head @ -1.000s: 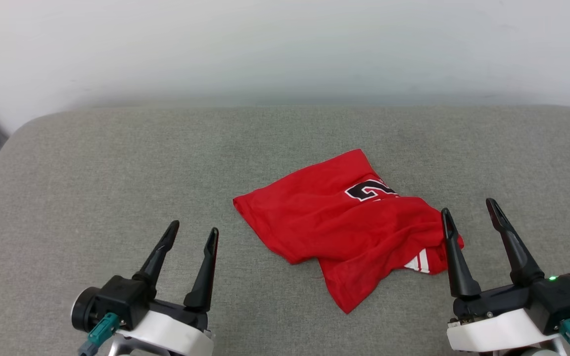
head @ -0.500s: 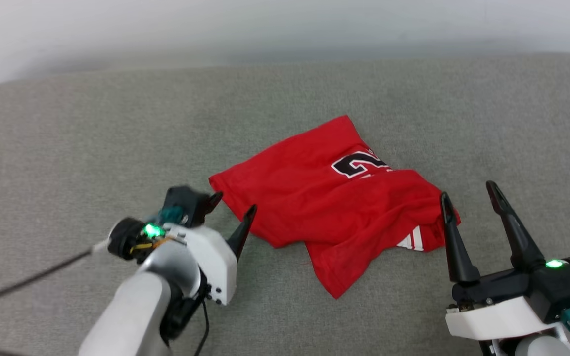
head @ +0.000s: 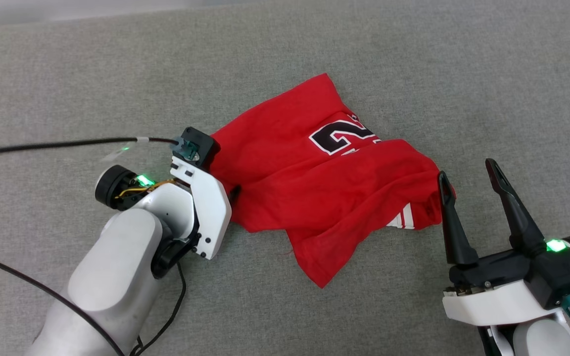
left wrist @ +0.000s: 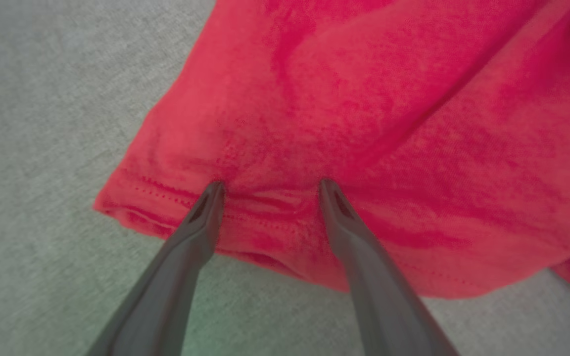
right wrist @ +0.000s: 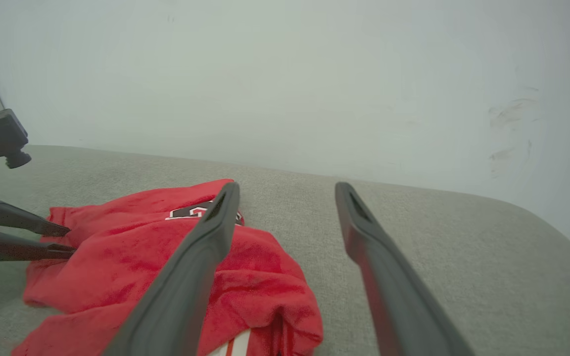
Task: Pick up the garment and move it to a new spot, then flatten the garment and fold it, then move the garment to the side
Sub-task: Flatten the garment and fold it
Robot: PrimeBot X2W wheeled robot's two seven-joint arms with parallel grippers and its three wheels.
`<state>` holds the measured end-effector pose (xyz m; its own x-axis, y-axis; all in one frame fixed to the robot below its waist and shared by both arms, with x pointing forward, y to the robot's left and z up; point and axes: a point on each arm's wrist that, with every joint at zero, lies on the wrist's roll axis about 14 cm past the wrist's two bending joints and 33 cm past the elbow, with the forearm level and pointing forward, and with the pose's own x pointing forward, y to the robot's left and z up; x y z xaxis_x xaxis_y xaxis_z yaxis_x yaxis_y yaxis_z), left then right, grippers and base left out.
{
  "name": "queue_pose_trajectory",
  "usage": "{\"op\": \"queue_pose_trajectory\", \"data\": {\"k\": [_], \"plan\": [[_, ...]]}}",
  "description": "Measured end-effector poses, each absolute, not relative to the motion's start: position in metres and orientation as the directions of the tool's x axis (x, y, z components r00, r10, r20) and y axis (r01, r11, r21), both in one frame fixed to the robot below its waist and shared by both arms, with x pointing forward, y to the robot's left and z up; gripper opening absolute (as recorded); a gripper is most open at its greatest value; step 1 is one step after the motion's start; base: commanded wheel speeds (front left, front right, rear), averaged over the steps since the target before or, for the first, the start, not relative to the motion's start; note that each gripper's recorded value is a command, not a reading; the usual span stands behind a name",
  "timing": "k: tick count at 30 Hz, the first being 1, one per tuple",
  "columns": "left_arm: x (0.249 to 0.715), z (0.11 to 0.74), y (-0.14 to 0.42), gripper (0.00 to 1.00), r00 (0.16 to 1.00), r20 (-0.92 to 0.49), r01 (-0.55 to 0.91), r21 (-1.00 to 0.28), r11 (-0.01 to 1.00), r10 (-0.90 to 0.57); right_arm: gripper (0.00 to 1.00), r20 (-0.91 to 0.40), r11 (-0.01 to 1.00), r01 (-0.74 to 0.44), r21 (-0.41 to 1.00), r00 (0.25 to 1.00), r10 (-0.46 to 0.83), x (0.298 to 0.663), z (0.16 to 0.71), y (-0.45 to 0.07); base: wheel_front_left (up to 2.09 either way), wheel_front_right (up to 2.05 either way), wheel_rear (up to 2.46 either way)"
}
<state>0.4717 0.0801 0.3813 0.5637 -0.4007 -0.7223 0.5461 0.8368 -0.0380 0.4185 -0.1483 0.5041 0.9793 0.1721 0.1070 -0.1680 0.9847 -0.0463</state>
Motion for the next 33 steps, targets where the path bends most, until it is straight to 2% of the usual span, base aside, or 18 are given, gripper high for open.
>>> {"op": "queue_pose_trajectory", "data": {"k": [2, 3, 4, 5, 11, 19, 24, 27, 33], "plan": [[0.471, 0.373, 0.079, 1.00, 0.540, -0.741, 0.556, -0.041, 0.830, -0.399, 1.00, 0.098, 0.986, -0.163, -0.046, 0.981, 0.167, 0.420, 0.501, -0.150, 0.00, 0.00, 0.00], [0.470, 0.369, 0.078, 0.62, 0.526, -0.750, 0.560, -0.048, 0.827, -0.400, 1.00, 0.095, 0.986, -0.161, -0.046, 0.982, 0.164, 0.420, 0.500, -0.151, 0.00, 0.00, 0.00], [0.470, 0.368, 0.078, 0.13, 0.520, -0.754, 0.563, -0.051, 0.825, -0.402, 1.00, 0.095, 0.986, -0.160, -0.046, 0.982, 0.163, 0.421, 0.499, -0.151, 0.00, 0.00, 0.00], [0.469, 0.366, 0.077, 0.00, 0.515, -0.756, 0.566, -0.053, 0.822, -0.404, 1.00, 0.096, 0.986, -0.158, -0.046, 0.982, 0.162, 0.422, 0.500, -0.152, 0.00, 0.00, 0.00], [0.467, 0.375, 0.080, 0.00, 0.566, -0.701, 0.541, -0.080, 0.837, -0.433, 1.00, 0.108, 0.985, -0.165, -0.045, 0.980, 0.169, 0.421, 0.504, -0.149, 0.00, 0.00, 0.00], [0.456, 0.427, 0.102, 0.00, 0.733, -0.520, 0.466, -0.087, 0.881, -0.439, 1.00, 0.159, 0.983, -0.177, -0.051, 0.970, 0.183, 0.408, 0.526, -0.144, 0.00, 0.00, 0.00], [0.446, 0.495, 0.122, 0.00, 0.859, -0.303, 0.390, -0.135, 0.911, -0.413, 1.00, 0.184, 0.981, -0.187, -0.052, 0.964, 0.193, 0.395, 0.536, -0.140, 0.00, 0.00, 0.00], [0.439, 0.549, 0.135, 0.00, 0.911, -0.153, 0.368, -0.124, 0.922, -0.384, 1.00, 0.204, 0.978, -0.201, -0.053, 0.957, 0.207, 0.390, 0.544, -0.135, 0.00, 0.00, 0.00], [0.424, 0.642, 0.135, 0.00, 0.916, 0.086, 0.398, -0.056, 0.916, -0.393, 1.00, 0.239, 0.973, -0.223, -0.058, 0.943, 0.230, 0.383, 0.557, -0.127, 0.00, 0.00, 0.00]]}}
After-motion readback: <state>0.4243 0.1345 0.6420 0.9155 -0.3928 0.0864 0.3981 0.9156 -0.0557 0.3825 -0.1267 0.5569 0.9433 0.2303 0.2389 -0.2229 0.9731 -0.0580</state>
